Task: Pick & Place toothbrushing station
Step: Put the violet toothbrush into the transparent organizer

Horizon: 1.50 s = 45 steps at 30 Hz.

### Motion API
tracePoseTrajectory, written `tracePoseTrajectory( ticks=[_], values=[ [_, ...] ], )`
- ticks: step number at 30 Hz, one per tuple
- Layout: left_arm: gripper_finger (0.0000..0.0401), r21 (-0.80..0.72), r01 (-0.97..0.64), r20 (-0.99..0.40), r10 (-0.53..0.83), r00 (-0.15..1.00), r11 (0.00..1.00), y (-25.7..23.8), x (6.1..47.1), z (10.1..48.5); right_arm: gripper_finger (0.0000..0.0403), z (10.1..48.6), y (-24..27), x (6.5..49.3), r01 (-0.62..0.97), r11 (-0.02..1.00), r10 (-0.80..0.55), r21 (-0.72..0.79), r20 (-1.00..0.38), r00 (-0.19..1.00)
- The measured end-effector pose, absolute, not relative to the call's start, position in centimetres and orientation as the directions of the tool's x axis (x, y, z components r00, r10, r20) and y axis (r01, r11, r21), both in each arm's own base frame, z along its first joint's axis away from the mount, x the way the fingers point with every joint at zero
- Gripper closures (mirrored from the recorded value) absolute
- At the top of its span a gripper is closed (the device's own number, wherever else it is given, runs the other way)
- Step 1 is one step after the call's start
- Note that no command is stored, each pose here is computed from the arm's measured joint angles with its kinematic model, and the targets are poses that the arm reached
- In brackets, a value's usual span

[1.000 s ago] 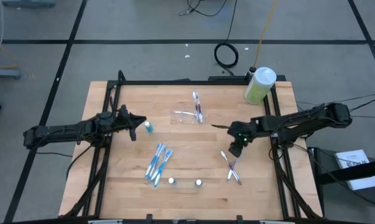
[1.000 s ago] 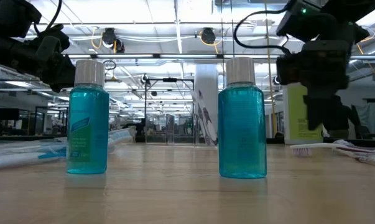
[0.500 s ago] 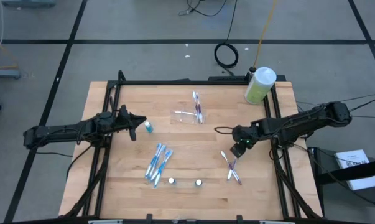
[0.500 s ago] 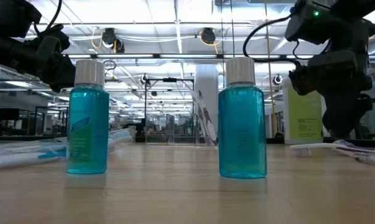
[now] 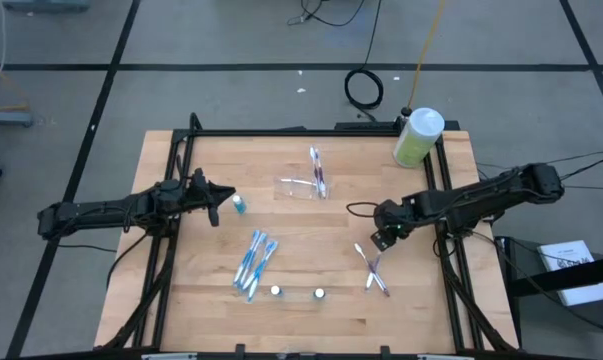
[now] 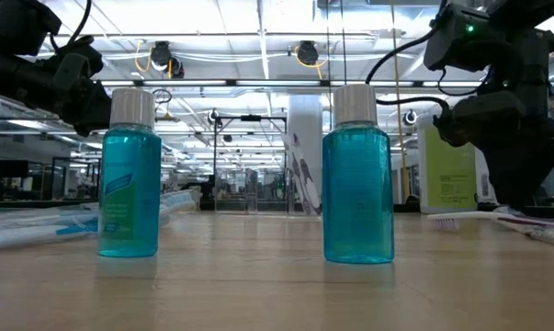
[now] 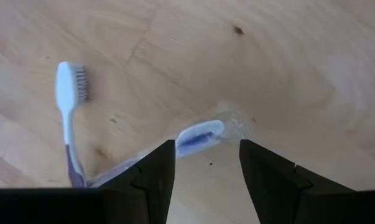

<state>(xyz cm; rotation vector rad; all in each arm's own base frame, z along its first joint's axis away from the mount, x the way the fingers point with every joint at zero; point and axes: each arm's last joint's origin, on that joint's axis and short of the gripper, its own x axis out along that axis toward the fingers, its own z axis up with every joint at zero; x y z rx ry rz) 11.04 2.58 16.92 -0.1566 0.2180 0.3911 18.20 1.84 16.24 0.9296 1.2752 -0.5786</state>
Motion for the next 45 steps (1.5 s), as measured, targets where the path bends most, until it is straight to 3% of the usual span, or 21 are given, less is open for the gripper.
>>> tracePoseTrajectory(
  ticks=[7, 16, 30, 45],
  values=[
    [0.0364, -0.109, -0.394, -0.24, 0.36, 0.901, 0.913, 2.6, 11.0, 16.9, 0.0232, 15.1, 2.4, 18.7, 0.819, 0.532, 0.125, 0.216, -0.976, 0.176],
    [0.0364, -0.109, -0.394, -0.24, 0.36, 0.901, 0.913, 2.6, 11.0, 16.9, 0.0232, 14.8, 2.5, 19.9, 0.77, 0.572, 0.129, 0.282, -0.958, 0.255],
    [0.0364, -0.109, -0.393, -0.24, 0.359, 0.902, 0.913, 2.6, 11.0, 16.9, 0.0232, 14.7, 2.4, 20.3, 0.773, 0.576, 0.061, 0.265, -0.957, 0.282],
    [0.0364, -0.109, -0.393, -0.24, 0.36, 0.902, 0.913, 2.6, 11.0, 16.9, 0.0291, 14.7, 2.2, 20.3, 0.762, 0.607, -0.005, 0.228, -0.957, 0.29]
  ],
)
